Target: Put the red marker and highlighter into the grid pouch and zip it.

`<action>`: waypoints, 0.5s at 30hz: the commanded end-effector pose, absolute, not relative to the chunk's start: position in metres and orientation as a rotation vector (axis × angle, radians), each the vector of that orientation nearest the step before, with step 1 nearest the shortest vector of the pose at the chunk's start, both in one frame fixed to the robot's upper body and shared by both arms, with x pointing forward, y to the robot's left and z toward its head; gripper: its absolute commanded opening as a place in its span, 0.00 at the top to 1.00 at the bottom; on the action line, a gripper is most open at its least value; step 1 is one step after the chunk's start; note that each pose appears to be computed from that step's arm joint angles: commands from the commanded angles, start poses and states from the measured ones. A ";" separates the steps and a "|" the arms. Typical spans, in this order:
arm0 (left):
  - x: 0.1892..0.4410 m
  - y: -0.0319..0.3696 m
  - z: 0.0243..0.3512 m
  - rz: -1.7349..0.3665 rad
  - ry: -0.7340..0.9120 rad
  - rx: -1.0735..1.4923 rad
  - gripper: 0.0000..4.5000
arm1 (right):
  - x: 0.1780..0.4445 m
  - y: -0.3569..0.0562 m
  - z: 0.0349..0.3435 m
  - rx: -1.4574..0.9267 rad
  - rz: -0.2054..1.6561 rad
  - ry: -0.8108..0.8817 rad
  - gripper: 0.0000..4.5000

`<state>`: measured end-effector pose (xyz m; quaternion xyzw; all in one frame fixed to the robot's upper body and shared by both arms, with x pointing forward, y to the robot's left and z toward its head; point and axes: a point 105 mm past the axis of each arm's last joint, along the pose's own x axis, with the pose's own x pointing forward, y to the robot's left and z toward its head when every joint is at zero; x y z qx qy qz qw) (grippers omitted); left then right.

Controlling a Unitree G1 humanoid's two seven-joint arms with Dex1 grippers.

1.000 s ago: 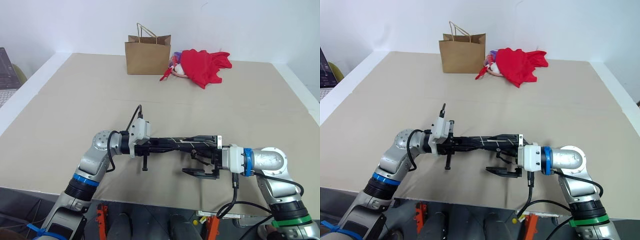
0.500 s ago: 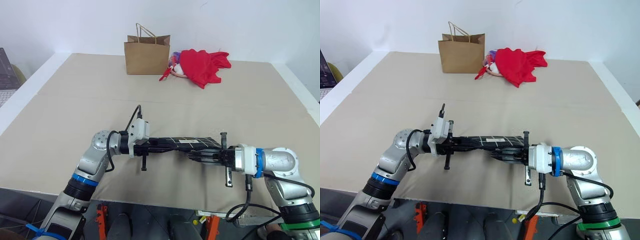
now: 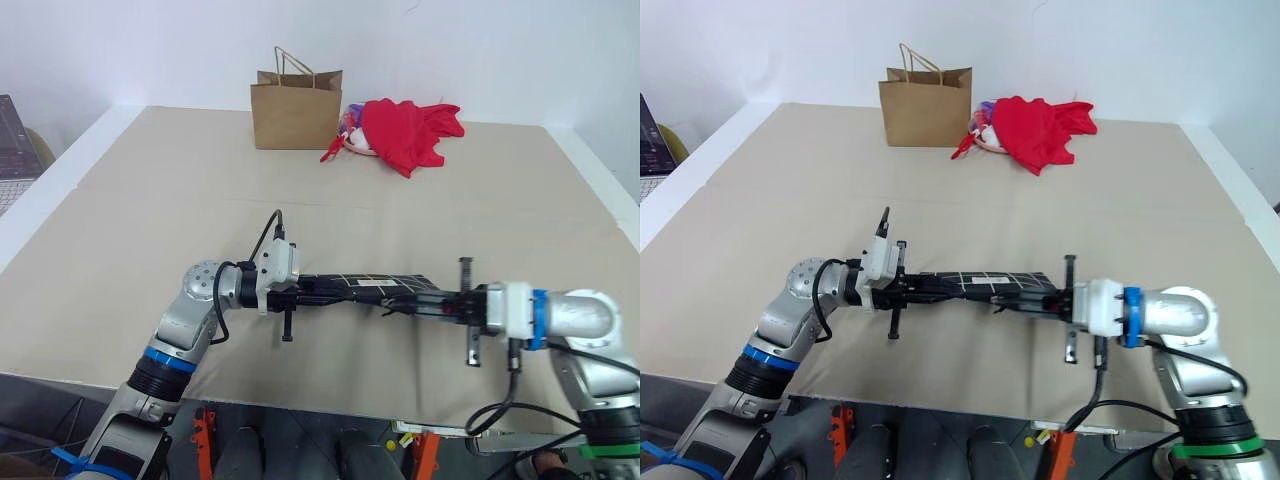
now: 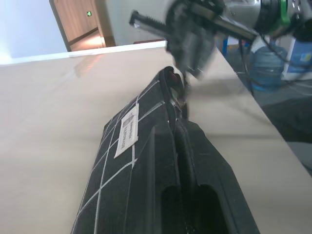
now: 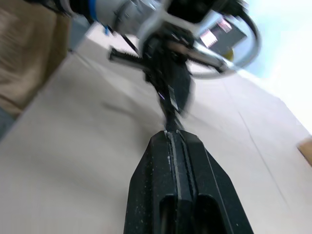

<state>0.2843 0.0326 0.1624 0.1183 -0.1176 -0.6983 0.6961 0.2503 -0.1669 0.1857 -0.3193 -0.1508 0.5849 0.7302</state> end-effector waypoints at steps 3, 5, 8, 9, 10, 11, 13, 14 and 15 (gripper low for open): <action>0.292 0.044 0.165 -1.514 -0.305 0.335 1.00 | 0.245 -0.211 0.189 -0.727 1.185 -0.252 0.98; 0.294 0.047 0.163 -1.510 -0.302 0.347 1.00 | 0.243 -0.224 0.187 -0.746 1.155 -0.213 0.98; 0.295 0.051 0.161 -1.505 -0.297 0.369 1.00 | 0.240 -0.246 0.185 -0.766 1.103 -0.155 0.98; 0.296 0.052 0.160 -1.505 -0.295 0.380 1.00 | 0.239 -0.252 0.184 -0.769 1.088 -0.139 0.98; 0.296 0.054 0.158 -1.506 -0.293 0.389 1.00 | 0.237 -0.258 0.183 -0.773 1.076 -0.120 0.98; 0.297 0.055 0.158 -1.506 -0.292 0.393 1.00 | 0.236 -0.262 0.182 -0.778 1.070 -0.107 0.98; 0.298 0.055 0.158 -1.506 -0.292 0.396 1.00 | 0.234 -0.267 0.183 -0.780 1.060 -0.096 0.98; 0.298 0.055 0.158 -1.506 -0.292 0.396 1.00 | 0.233 -0.267 0.183 -0.779 1.057 -0.097 0.98; 0.299 0.055 0.158 -1.507 -0.293 0.398 1.00 | 0.233 -0.267 0.184 -0.775 1.054 -0.099 0.98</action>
